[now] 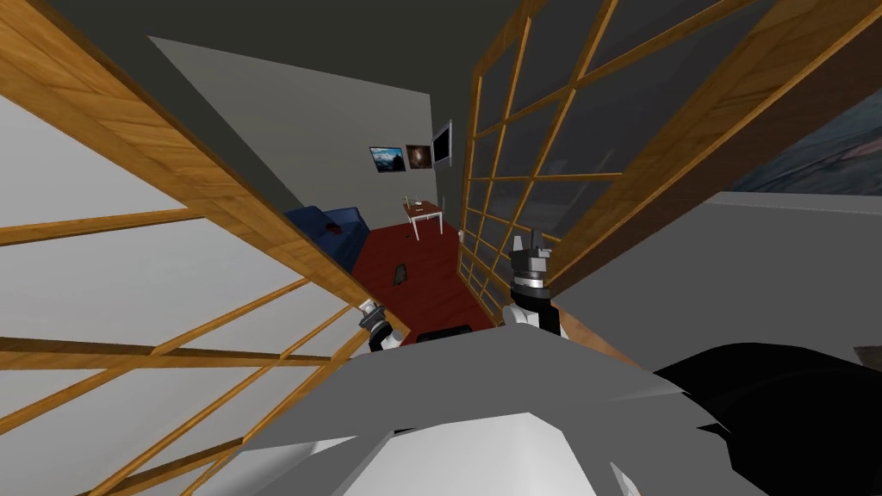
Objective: Push the door open
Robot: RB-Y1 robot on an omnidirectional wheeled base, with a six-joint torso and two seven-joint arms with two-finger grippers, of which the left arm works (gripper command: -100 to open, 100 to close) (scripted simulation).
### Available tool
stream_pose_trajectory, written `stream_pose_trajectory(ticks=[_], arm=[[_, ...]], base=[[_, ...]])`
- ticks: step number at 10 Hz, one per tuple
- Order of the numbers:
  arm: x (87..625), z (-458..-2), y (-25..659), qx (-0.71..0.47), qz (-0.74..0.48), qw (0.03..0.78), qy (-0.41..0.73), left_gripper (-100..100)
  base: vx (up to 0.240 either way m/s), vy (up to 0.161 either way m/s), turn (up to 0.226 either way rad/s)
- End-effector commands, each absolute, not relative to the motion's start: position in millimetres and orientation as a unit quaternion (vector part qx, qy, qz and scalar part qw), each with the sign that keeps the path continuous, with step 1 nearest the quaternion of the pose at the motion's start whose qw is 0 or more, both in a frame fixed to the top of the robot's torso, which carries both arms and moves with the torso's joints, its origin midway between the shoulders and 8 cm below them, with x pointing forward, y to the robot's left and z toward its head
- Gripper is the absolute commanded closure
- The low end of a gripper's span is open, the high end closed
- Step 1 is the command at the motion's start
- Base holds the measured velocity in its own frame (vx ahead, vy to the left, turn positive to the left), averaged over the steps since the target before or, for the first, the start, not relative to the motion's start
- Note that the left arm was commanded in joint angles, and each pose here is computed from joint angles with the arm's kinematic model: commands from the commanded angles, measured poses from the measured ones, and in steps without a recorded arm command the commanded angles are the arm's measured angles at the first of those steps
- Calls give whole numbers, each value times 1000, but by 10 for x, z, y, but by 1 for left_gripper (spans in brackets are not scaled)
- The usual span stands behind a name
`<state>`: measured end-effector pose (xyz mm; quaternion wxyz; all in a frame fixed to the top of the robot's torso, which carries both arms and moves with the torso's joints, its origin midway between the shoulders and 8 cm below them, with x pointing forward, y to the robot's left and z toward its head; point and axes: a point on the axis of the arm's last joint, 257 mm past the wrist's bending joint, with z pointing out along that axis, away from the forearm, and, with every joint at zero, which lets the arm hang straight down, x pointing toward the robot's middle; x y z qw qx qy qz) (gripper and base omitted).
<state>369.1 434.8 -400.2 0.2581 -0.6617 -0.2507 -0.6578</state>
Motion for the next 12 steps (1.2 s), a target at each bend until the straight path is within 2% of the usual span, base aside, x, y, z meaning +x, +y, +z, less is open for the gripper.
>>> stream_pose_trajectory(ticks=[1,3,12], arm=[[3617,-3959,4434,-654,-658,268,-260,100],[3607,-4007,4393,-659,-654,264,-261,100],[3273,-3927,5007,-633,-638,317,-303,100]], base=[[184,18,42],[130,18,35],[174,54,49]])
